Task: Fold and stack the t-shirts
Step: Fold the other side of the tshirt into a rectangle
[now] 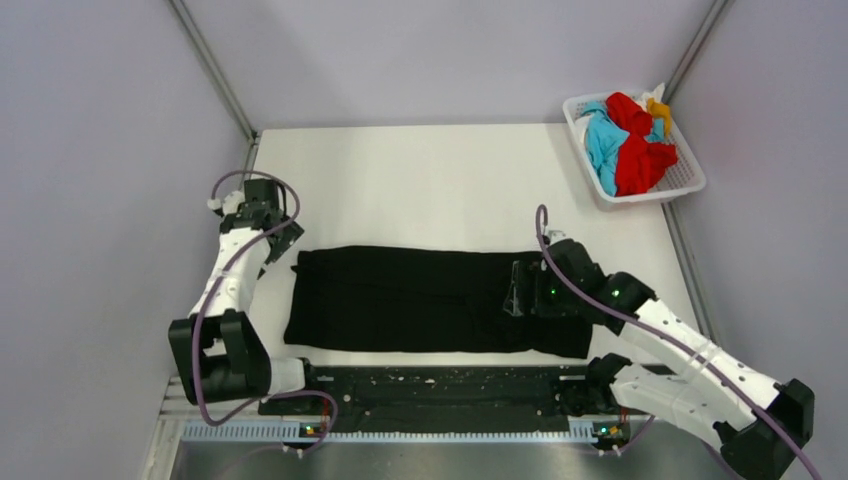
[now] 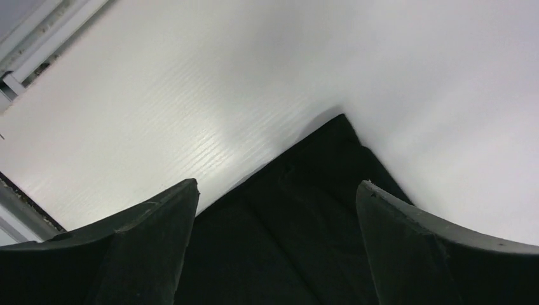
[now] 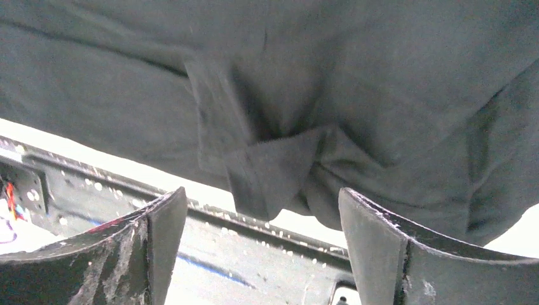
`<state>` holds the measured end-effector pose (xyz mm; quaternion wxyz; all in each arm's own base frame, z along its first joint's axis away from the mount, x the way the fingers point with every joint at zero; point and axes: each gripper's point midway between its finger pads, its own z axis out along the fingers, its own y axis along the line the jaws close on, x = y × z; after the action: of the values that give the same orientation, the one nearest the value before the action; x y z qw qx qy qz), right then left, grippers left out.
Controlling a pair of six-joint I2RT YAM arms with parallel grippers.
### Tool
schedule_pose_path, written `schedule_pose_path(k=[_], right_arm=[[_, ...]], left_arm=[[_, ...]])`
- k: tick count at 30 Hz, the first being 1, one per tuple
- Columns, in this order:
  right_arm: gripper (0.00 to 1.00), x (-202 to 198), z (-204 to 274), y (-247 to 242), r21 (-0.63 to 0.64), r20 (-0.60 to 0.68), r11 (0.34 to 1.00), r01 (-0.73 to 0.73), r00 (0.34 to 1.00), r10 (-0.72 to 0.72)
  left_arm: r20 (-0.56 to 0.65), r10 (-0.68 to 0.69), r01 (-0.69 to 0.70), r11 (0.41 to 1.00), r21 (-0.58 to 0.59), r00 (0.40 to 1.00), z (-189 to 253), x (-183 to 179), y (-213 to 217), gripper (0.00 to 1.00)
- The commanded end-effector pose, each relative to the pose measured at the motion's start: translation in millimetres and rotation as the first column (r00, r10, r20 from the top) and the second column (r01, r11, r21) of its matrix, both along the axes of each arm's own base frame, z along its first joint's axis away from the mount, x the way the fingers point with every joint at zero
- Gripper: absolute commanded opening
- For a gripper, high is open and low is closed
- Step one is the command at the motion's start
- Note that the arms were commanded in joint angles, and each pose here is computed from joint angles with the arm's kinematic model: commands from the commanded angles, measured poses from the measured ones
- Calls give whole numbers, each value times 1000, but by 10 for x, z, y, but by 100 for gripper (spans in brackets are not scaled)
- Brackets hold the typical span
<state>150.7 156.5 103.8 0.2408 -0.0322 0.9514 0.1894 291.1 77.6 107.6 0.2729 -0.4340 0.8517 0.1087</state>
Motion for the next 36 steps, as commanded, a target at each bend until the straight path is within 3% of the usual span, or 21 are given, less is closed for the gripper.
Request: schedule_pose_path(k=[1,4,7,11,15,20,23,29,32,36], right_arm=[[90,347,476,-77,-29,186,996,81,980,-74],[96,535,635,131,49,258,998,50,964,-61],[99,477,623,649,217,230,966,-143,969,92],[99,287,312,1091,290,104,880,-376,927,361],[99,170,-9,1138,247,-19,878,-409,904,426],[99,179,-316,729,56,-113,965,-255,959,260],[99,128,-451,368,-91,-173,991,-97,982,80],[99,-226,-645,-221,-298,-277,951,84,946,-170],[99,-247,-555,-515,-409,-220,892,195,927,-304],[99,-177,-328,-715,-419,-113,851,318,911,-396]], left_arm=[[148,21,-19,1000,-16,989,527,58,-35,99],[289,-149,197,970,-144,946,594,318,-434,99],[406,-268,398,875,-277,873,538,536,-901,99],[384,-376,513,777,-366,843,244,675,-1298,99],[293,-413,506,727,-464,862,-161,668,-1456,99],[174,-390,425,779,-461,904,-478,531,-1321,99],[100,-362,369,826,-426,927,-564,437,-1166,99],[42,-315,306,870,-386,948,-624,334,-982,99],[24,-302,289,883,-369,953,-626,299,-914,99],[8,-289,273,896,-350,957,-622,291,-847,99]])
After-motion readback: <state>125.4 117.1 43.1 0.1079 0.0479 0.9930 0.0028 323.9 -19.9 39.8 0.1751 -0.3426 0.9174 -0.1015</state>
